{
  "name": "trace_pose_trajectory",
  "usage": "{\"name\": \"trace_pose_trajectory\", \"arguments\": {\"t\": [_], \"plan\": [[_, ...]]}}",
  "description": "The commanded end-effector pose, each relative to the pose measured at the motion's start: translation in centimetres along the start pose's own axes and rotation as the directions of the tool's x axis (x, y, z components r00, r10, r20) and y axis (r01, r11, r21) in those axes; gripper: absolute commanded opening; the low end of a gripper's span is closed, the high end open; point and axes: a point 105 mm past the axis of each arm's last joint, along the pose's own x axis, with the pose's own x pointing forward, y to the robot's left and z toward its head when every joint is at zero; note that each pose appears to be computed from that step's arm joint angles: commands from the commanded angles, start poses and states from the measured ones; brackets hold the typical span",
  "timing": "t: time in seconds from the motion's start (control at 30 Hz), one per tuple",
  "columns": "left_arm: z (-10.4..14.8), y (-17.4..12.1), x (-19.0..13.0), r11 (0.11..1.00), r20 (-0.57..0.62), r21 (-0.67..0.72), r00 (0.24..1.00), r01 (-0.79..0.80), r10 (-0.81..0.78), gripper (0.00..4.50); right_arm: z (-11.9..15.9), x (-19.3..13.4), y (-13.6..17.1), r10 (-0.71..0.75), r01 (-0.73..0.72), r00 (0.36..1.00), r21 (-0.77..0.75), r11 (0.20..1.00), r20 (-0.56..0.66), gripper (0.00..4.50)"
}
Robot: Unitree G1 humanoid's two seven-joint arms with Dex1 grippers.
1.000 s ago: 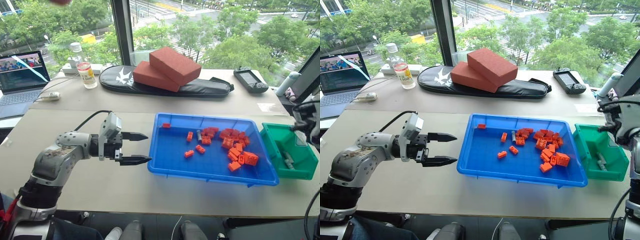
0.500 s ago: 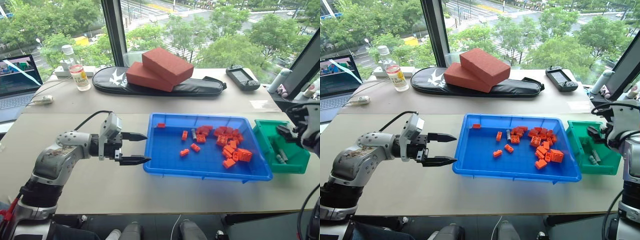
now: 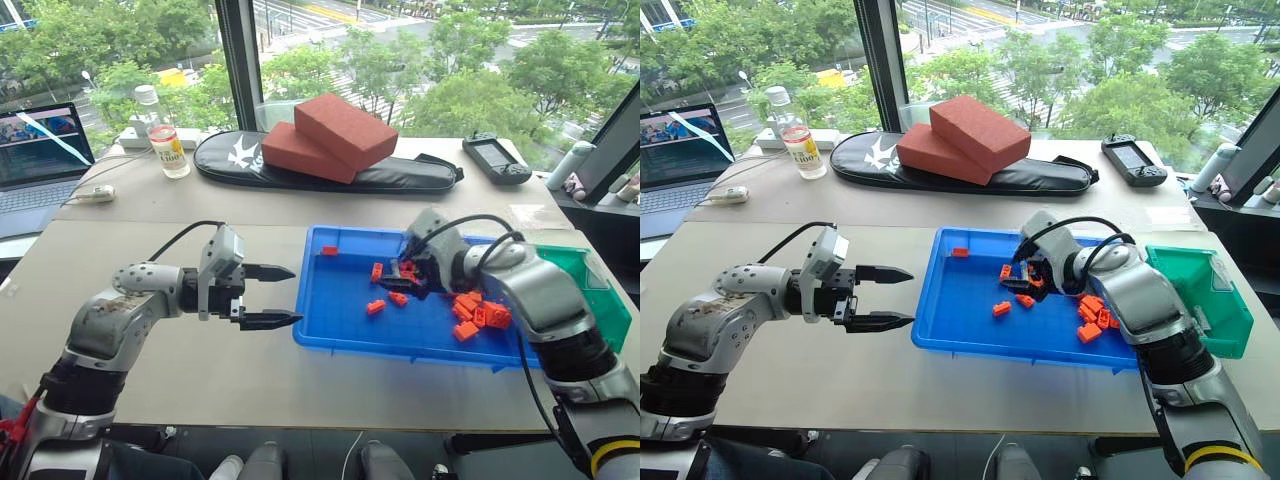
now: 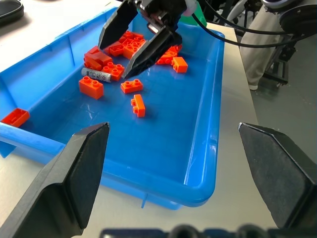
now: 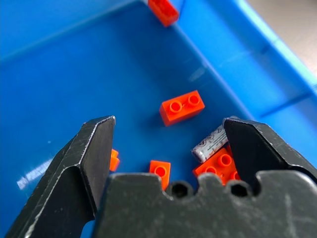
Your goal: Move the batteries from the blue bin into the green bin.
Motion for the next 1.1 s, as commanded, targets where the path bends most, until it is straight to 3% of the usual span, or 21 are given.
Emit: {"name": "trace_pose_trajectory", "arguments": {"t": [0.03,0.4,0.8,1.1], "plan": [[0.9,-0.3,0.0,0.999,0.019,0.048,1.000,0.001,-0.002,4.50,1.1,0.2,-0.8,-0.019,0.020,0.999,-0.047,0.999,0.027,4.06],[0.7,-0.4,-0.3,0.999,0.017,0.048,1.000,-0.014,0.013,4.50,-1.3,0.1,-2.9,-0.047,0.047,0.998,-0.005,0.999,-0.034,4.06],[0.7,-0.5,-0.3,0.999,0.017,0.049,1.000,-0.018,0.017,4.50,-2.2,1.8,-3.0,-0.025,0.029,0.998,0.060,0.998,-0.057,4.06],[0.6,-0.5,-0.4,0.999,0.012,0.049,1.000,-0.024,0.023,4.50,-3.0,1.1,-1.8,0.058,-0.052,0.996,0.087,0.995,-0.073,4.06]]}}
